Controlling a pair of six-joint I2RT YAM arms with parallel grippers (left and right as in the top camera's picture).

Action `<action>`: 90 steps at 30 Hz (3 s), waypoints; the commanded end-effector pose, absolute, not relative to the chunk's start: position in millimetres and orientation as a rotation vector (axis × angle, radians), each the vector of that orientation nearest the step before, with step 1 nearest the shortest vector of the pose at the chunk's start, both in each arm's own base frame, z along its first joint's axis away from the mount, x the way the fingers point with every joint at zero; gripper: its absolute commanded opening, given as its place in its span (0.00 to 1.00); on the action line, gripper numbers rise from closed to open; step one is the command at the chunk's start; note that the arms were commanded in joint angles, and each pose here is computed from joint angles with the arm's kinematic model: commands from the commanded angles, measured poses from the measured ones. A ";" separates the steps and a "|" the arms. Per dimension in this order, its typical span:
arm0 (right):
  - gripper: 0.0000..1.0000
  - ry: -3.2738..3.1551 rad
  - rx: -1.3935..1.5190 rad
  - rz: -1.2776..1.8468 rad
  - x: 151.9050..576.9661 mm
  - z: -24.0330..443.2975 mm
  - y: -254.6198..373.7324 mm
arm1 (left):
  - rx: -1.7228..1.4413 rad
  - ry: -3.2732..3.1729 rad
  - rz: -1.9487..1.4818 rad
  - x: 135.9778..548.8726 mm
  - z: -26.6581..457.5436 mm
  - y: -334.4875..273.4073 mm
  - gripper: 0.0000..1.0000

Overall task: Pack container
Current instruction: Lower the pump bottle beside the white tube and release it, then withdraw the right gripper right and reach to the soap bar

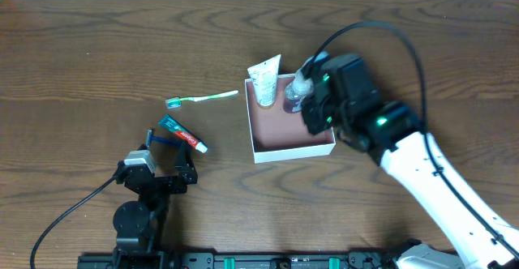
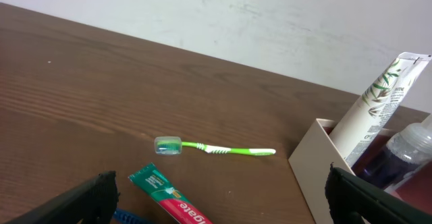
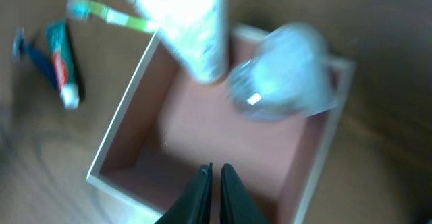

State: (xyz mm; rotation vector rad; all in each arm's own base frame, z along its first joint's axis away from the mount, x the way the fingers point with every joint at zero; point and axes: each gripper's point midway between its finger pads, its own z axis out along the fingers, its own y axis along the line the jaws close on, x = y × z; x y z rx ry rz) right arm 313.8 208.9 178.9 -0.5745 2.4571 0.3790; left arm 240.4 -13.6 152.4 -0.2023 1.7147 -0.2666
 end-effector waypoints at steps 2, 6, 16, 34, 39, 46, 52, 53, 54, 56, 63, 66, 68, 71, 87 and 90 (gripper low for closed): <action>0.01 2.490 -0.709 0.319 295.3 146.2 217.7 | -0.188 1.750 -0.257 240.7 136.7 -14.4 0.98; 0.01 2.484 -0.764 0.275 295.3 116.5 219.3 | -0.188 1.750 -0.257 240.7 136.7 -14.4 0.98; 0.01 2.449 -0.823 0.131 317.3 73.8 216.2 | -0.188 1.750 -0.257 240.7 136.7 -14.4 0.98; 0.01 2.365 -0.723 -0.057 362.1 52.5 210.9 | -0.188 1.750 -0.257 240.7 136.7 -14.4 0.98; 0.01 2.321 -0.707 -0.052 371.7 59.7 212.7 | -0.188 1.750 -0.257 240.7 136.7 -14.4 0.98; 0.01 2.277 -0.683 -0.044 380.6 67.8 215.5 | -0.188 1.750 -0.257 240.7 136.7 -14.4 0.98; 0.01 2.254 -0.672 -0.043 384.7 72.2 217.2 | -0.188 1.750 -0.257 240.7 136.7 -14.4 0.98; 0.01 2.254 -0.672 -0.043 384.7 72.2 217.3 | -0.188 1.750 -0.257 240.7 136.7 -14.4 0.98; 0.01 2.255 -0.673 -0.042 384.3 71.9 217.4 | -0.188 1.750 -0.257 240.7 136.7 -14.4 0.98; 0.01 2.258 -0.683 -0.034 382.4 71.0 219.4 | -0.188 1.750 -0.257 240.7 136.7 -14.4 0.98; 0.01 2.272 -0.781 0.083 359.1 75.9 241.9 | -0.188 1.750 -0.257 240.7 136.7 -14.4 0.98; 0.01 2.273 -0.799 0.123 344.1 87.7 250.1 | -0.188 1.750 -0.257 240.7 136.7 -14.4 0.98; 0.02 2.261 -0.809 0.145 331.9 101.7 255.0 | -0.188 1.750 -0.257 240.7 136.7 -14.4 0.98; 0.07 2.244 -0.793 0.194 313.0 127.5 258.5 | -0.188 1.750 -0.257 240.7 136.7 -14.4 0.98; 0.62 2.260 -0.230 0.156 278.0 226.5 122.1 | -0.188 1.750 -0.257 240.7 136.7 -14.4 0.98; 0.64 2.351 -0.011 0.093 274.5 212.7 79.0 | -0.188 1.750 -0.257 240.7 136.7 -14.4 0.98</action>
